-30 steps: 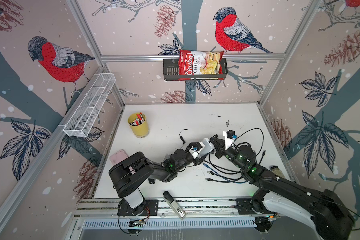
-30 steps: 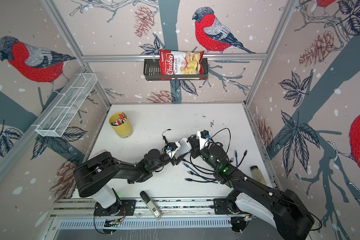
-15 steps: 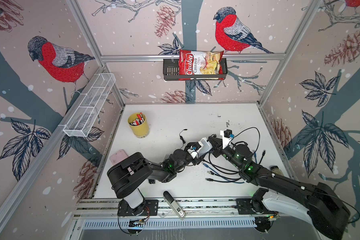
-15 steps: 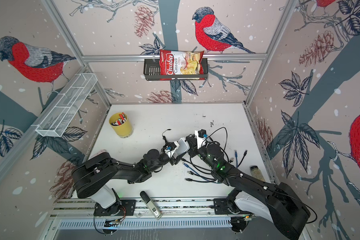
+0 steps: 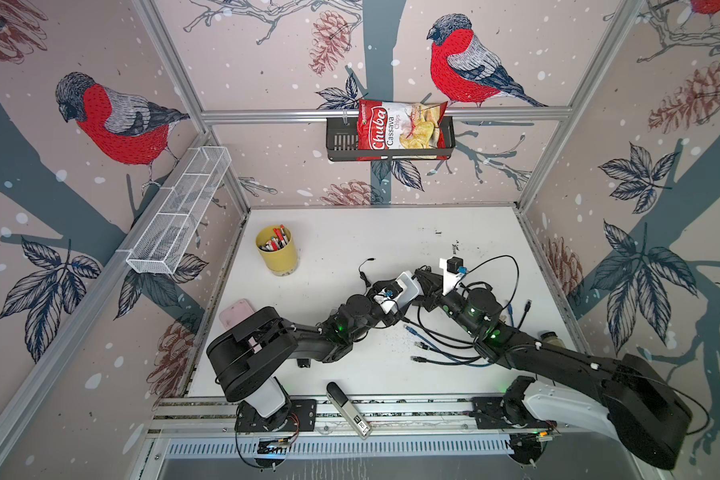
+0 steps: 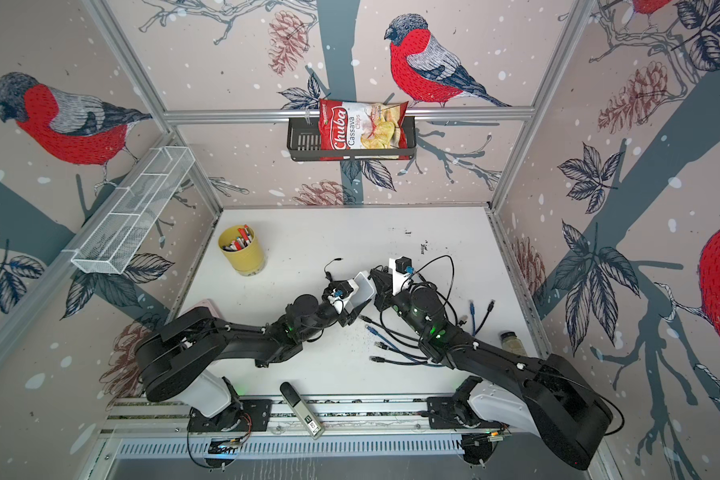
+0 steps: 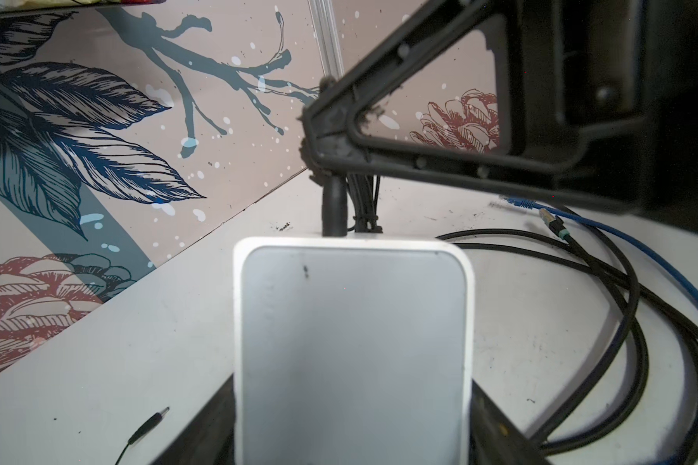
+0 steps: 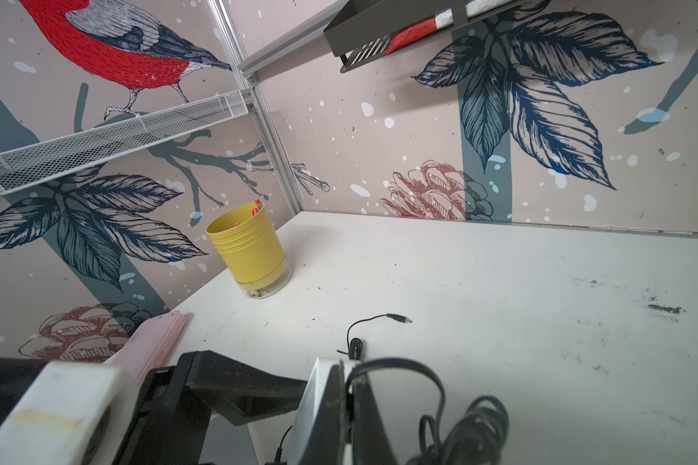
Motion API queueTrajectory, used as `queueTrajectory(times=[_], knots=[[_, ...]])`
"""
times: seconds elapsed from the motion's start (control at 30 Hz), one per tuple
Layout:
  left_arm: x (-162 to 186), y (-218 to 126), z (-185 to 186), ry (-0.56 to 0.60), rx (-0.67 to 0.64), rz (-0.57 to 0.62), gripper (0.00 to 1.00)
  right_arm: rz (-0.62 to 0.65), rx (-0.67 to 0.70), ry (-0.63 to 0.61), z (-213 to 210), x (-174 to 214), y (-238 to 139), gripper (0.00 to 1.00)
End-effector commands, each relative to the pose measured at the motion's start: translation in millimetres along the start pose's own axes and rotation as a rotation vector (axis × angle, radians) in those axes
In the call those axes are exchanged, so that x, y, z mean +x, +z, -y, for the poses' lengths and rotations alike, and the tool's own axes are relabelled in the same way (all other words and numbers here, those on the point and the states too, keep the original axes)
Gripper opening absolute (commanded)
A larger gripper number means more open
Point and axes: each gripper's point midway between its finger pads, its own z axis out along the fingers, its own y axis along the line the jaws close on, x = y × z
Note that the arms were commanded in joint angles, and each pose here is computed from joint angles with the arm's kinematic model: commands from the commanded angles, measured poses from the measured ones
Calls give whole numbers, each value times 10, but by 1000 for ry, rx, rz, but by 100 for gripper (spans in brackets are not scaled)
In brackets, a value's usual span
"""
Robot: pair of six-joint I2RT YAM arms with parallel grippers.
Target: Insert the plug into the switch port
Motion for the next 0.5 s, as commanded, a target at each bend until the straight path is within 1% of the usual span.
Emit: queueTrajectory(times=[0.0, 0.13, 0.27, 0.47], knots=[[-870, -93, -61, 38, 1, 331, 0, -264, -99, 30, -159, 656, -64, 0], [-897, -107, -66, 33, 1, 344, 0, -267, -94, 32, -154, 664, -47, 0], [-774, -104, -66, 26, -2, 299, 0, -240, -41, 25, -76, 531, -24, 0], [-502, -60, -78, -43, -6, 175, 0, -217, 62, 27, 131, 263, 27, 11]])
